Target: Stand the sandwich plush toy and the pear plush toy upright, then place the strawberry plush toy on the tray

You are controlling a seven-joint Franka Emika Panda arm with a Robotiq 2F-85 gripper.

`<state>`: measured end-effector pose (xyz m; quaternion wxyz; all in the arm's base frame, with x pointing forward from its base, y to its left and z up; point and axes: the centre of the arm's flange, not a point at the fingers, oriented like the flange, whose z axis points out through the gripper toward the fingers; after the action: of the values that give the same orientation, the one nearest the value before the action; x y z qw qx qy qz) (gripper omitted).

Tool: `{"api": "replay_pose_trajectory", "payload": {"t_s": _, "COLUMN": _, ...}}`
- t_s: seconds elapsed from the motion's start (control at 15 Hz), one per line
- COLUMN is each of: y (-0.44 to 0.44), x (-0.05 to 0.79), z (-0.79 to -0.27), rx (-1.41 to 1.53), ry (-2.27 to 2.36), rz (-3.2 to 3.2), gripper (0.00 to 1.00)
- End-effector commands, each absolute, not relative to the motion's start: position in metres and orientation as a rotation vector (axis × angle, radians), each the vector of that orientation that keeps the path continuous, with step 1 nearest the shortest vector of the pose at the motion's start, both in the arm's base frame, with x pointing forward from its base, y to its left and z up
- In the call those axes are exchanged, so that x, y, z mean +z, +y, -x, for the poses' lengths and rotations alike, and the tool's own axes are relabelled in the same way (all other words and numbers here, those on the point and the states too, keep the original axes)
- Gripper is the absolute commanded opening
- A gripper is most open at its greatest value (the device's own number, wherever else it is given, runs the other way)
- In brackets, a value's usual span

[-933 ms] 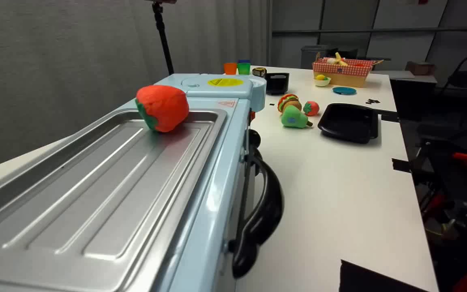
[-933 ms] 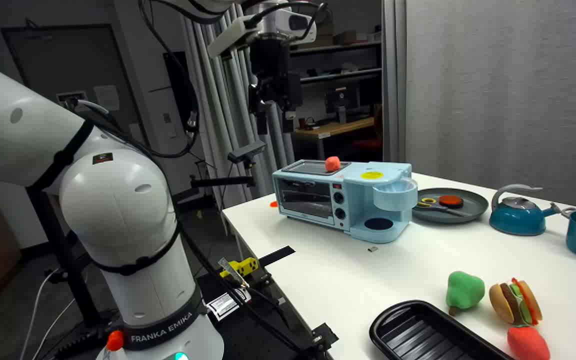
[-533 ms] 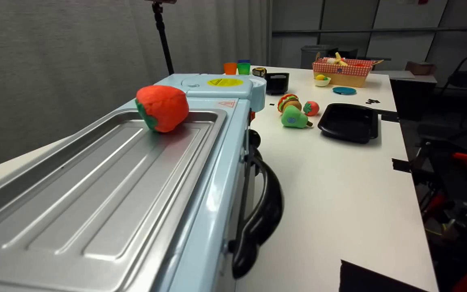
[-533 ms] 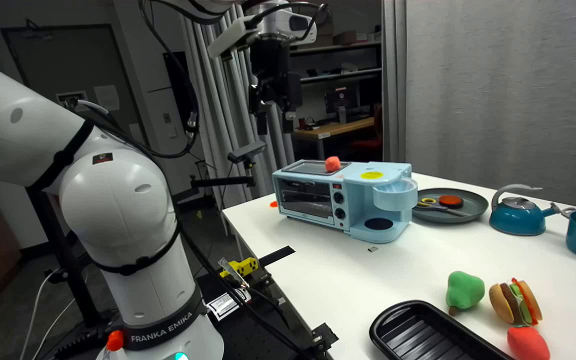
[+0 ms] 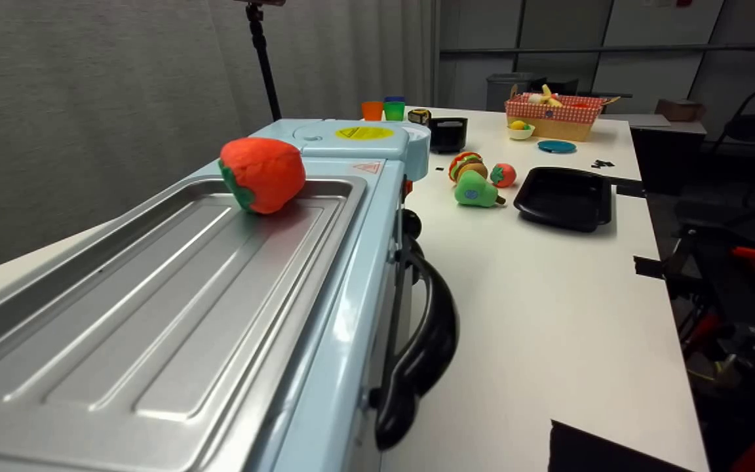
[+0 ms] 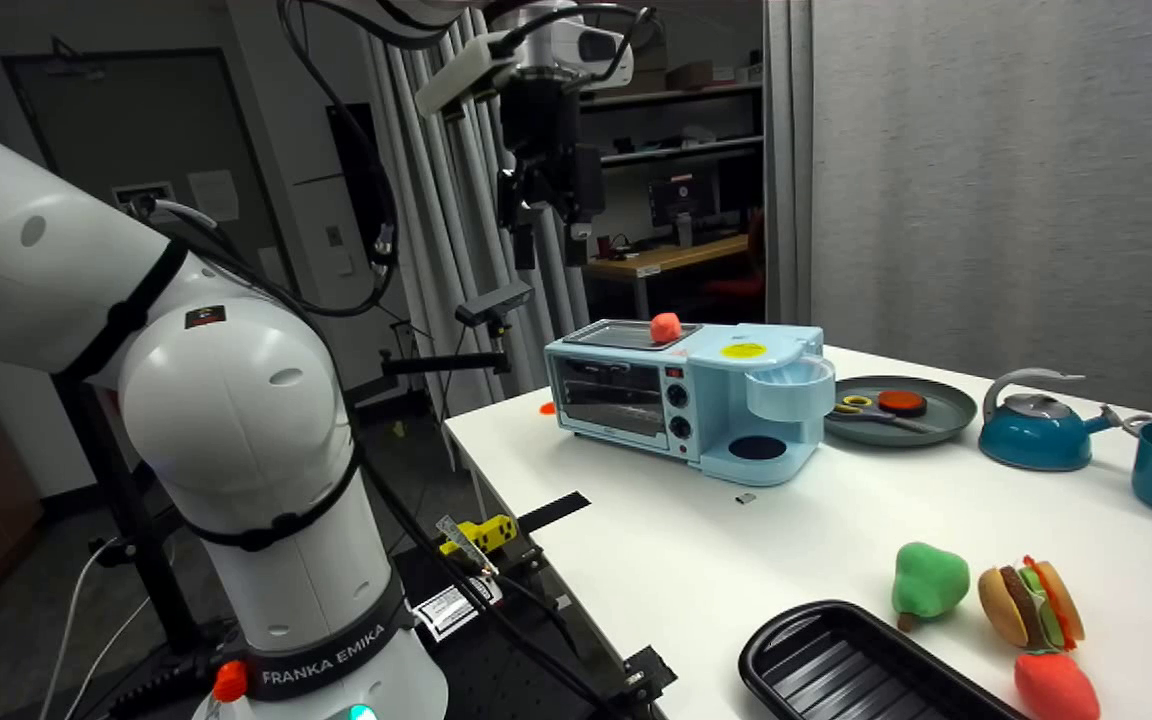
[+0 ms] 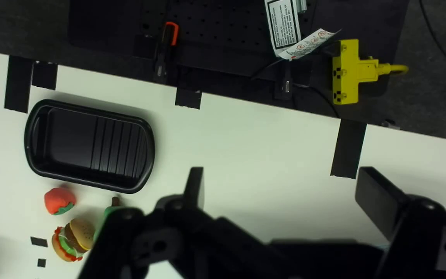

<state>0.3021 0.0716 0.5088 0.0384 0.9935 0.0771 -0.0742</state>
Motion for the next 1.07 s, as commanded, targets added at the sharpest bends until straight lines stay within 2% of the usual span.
{"api": "replay_pose_trajectory", "payload": {"t_s": 0.0, "y": 0.072, "x": 0.509, "z": -0.302, "rx": -0.227, "ry": 0.237, "rz": -3.047, "gripper": 1.00}}
{"api": "replay_pose_trajectory", "payload": {"t_s": 0.73, "y": 0.072, "x": 0.509, "z": -0.302, "rx": -0.227, "ry": 0.237, "rz": -3.047, "gripper": 1.00}}
{"api": "replay_pose_trajectory", "payload": {"t_s": 1.0, "y": 0.056, "x": 0.506, "z": -0.321, "rx": -0.238, "ry": 0.217, "rz": -3.068, "gripper": 1.00}}
